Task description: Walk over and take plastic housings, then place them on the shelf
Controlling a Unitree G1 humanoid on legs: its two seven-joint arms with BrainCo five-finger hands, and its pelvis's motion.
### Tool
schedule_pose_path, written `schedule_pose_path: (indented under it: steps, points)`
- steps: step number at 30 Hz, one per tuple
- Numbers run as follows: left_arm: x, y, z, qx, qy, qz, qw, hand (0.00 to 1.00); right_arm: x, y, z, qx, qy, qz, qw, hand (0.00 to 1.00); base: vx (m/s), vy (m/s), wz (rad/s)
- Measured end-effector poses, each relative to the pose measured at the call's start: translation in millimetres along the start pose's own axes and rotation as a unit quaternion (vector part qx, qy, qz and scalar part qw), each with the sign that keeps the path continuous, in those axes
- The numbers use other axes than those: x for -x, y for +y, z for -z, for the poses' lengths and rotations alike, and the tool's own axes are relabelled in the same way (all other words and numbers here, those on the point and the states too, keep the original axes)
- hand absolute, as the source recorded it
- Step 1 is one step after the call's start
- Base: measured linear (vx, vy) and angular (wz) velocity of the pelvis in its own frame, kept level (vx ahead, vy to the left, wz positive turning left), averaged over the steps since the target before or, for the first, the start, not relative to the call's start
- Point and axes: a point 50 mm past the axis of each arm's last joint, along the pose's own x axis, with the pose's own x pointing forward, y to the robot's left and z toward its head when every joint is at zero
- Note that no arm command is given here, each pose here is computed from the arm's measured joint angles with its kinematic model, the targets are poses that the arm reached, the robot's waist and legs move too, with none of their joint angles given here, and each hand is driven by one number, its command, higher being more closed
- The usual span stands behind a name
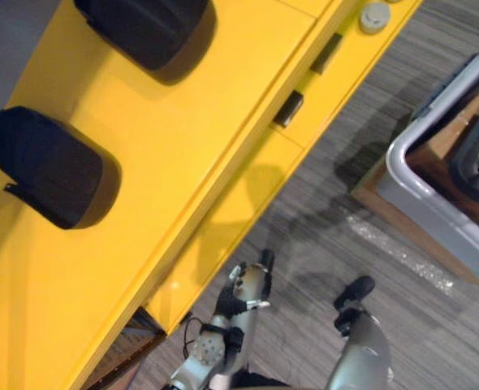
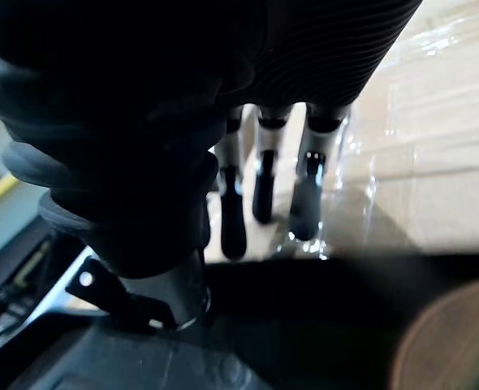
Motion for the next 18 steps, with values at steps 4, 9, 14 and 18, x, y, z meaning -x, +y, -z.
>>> schedule_pose_path:
  steps: [4, 9, 14, 18]
  points:
    - [-1, 3, -1, 0.002, -0.001, -0.007, 1.0, 0.0, -1, -2, 2, 0.056, 0.0, -0.008, 0.998, 1.0, -0.02, 0.039, -0.07]
    - [-3, 20, -6, 0.016, -0.01, -0.039, 0.999, 0.0, -4, 1, 11, 0.155, -0.007, -0.037, 0.987, 1.0, -0.02, 0.021, -0.07]
    - [4, 39, -9, 0.025, -0.02, -0.063, 0.997, 0.0, -6, 15, 41, 0.247, -0.008, -0.061, 0.967, 1.0, 0.01, 0.005, 0.0]
    - [9, 46, -10, 0.026, -0.025, -0.067, 0.997, 0.0, -5, 31, 64, 0.279, -0.039, -0.079, 0.956, 1.0, 0.01, 0.01, 0.0]
